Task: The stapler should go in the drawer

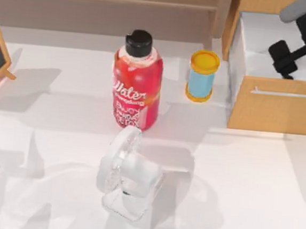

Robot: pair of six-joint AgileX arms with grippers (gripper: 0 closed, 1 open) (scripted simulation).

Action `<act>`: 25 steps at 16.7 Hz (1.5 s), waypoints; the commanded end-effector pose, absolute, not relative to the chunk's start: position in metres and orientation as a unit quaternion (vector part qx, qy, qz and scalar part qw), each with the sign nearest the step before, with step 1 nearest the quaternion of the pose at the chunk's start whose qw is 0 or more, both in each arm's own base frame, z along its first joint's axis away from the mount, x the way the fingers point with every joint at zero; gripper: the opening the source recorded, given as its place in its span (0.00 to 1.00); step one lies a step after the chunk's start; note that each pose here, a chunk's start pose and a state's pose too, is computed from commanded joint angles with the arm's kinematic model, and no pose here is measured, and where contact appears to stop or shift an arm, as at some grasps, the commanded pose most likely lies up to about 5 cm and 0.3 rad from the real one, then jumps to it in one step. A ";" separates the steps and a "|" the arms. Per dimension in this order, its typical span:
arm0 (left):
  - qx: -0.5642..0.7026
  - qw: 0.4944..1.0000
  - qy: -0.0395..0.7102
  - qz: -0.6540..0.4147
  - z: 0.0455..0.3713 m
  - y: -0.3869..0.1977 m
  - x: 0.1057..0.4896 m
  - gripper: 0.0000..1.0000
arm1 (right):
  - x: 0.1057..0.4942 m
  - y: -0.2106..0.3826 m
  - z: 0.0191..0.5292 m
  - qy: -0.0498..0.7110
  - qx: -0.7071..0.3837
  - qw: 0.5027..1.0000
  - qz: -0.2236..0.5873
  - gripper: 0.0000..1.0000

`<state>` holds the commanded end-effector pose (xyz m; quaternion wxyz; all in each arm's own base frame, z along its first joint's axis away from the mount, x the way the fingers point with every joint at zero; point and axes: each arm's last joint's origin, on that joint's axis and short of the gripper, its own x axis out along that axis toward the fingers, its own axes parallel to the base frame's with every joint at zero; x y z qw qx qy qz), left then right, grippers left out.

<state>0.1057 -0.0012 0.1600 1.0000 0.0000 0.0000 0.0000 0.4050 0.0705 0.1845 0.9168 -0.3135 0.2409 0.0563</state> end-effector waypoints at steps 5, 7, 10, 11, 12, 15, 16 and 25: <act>0.000 1.000 0.000 0.000 0.160 -0.001 0.106 1.00 | 0.365 0.066 0.194 0.058 -0.411 0.910 -0.008 1.00; 0.000 1.000 0.000 0.000 0.160 -0.001 0.106 1.00 | 0.345 0.066 0.194 0.003 -0.442 0.896 -0.035 1.00; 0.000 1.000 0.000 0.000 0.160 -0.001 0.106 1.00 | 0.311 0.069 0.189 -0.060 -0.484 0.870 -0.067 1.00; 0.000 1.000 0.000 0.000 0.160 -0.001 0.106 1.00 | 0.299 0.070 0.186 -0.076 -0.497 0.861 -0.075 1.00; 0.000 1.000 0.000 0.000 0.160 -0.001 0.106 1.00 | 0.288 0.072 0.182 -0.088 -0.511 0.852 -0.079 1.00; 0.000 1.000 0.000 0.000 0.160 -0.001 0.106 1.00 | 0.258 0.076 0.168 -0.108 -0.553 0.822 -0.082 1.00; 0.000 1.000 0.000 0.000 0.160 -0.001 0.106 1.00 | 0.250 0.077 0.161 -0.108 -0.569 0.811 -0.080 1.00; 0.000 1.000 0.000 0.000 0.160 -0.001 0.106 1.00 | 0.226 0.072 0.095 -0.008 -0.699 0.715 -0.009 1.00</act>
